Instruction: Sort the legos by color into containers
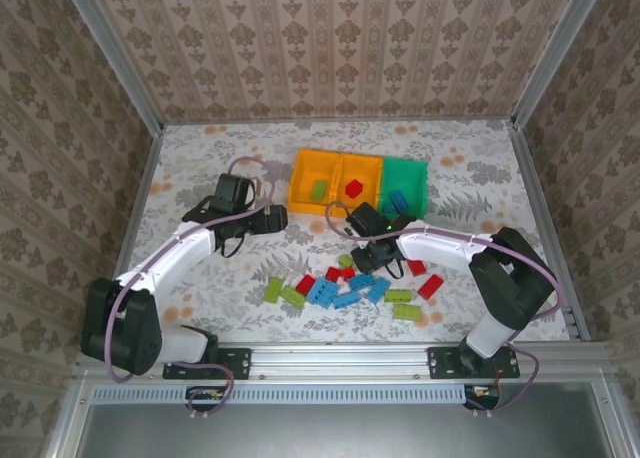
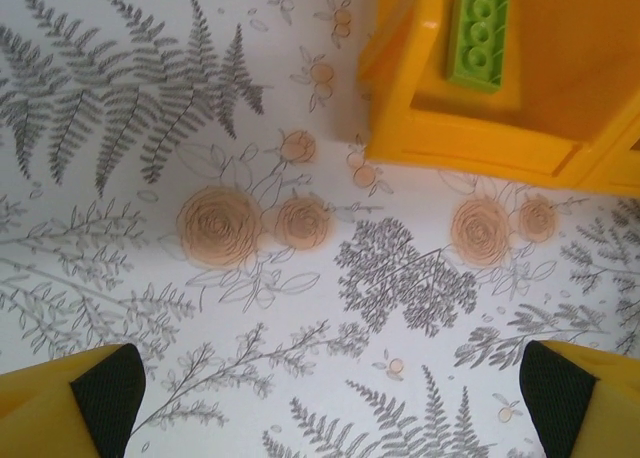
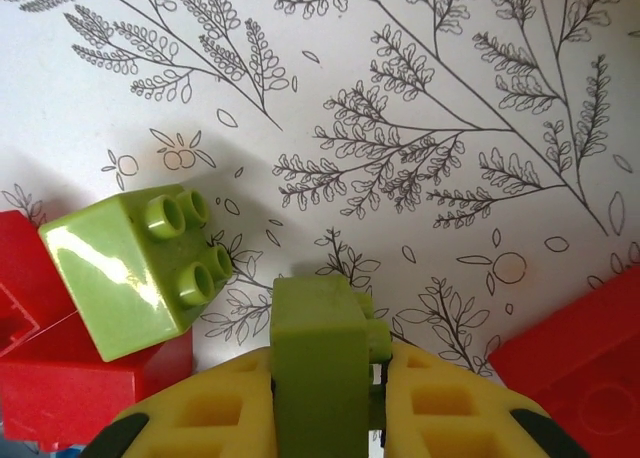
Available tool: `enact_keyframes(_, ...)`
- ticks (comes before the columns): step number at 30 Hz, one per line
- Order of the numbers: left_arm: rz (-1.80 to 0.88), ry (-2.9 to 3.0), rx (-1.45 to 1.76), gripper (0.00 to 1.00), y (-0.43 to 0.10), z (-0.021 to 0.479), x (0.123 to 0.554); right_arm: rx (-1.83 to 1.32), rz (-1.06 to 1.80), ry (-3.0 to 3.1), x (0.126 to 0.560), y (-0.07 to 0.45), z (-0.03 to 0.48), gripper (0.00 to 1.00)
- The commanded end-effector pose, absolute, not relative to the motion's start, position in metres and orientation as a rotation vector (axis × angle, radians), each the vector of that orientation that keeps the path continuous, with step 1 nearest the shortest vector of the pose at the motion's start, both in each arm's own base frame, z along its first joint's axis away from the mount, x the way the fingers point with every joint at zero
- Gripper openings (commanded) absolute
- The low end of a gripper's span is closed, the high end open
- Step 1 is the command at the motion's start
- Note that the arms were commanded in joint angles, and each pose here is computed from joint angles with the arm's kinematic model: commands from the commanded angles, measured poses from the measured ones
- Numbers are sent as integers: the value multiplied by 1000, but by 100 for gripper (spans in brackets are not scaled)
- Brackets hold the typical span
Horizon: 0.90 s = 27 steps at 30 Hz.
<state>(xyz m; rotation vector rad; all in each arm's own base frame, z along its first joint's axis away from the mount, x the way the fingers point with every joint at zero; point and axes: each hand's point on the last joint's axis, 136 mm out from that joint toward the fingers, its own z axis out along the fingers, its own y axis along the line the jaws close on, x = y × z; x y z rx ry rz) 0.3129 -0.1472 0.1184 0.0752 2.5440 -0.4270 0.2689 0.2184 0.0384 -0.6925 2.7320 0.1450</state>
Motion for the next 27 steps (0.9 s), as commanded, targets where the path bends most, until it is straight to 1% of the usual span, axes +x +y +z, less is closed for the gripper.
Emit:
enact_keyframes(1,-381,2611,25,100,-133,103,291,-635,168,2630,286,226,79,17)
enact_keyframes(5,-346,2636,13,100,-127,93,273,-554,267,2539,309,243,116,16)
enact_keyframes(9,-334,2657,11,100,-127,81,255,-424,419,2475,348,270,148,16)
enact_keyframes(12,-326,2676,24,100,-130,71,240,-332,499,2461,381,294,160,16)
enact_keyframes(16,-316,2696,21,100,-129,62,223,-217,450,2486,424,307,153,17)
enact_keyframes(20,-313,2698,19,100,-129,57,211,-129,380,2508,455,308,138,18)
enact_keyframes(22,-300,2706,20,100,-129,54,206,-78,349,2497,467,305,133,23)
enact_keyframes(24,-299,2710,21,100,-131,52,202,-36,349,2481,476,304,131,23)
enact_keyframes(25,-304,2712,20,100,-133,50,201,-20,355,2477,480,305,129,26)
enact_keyframes(27,-312,2717,20,100,-135,48,197,2,353,2483,486,305,125,34)
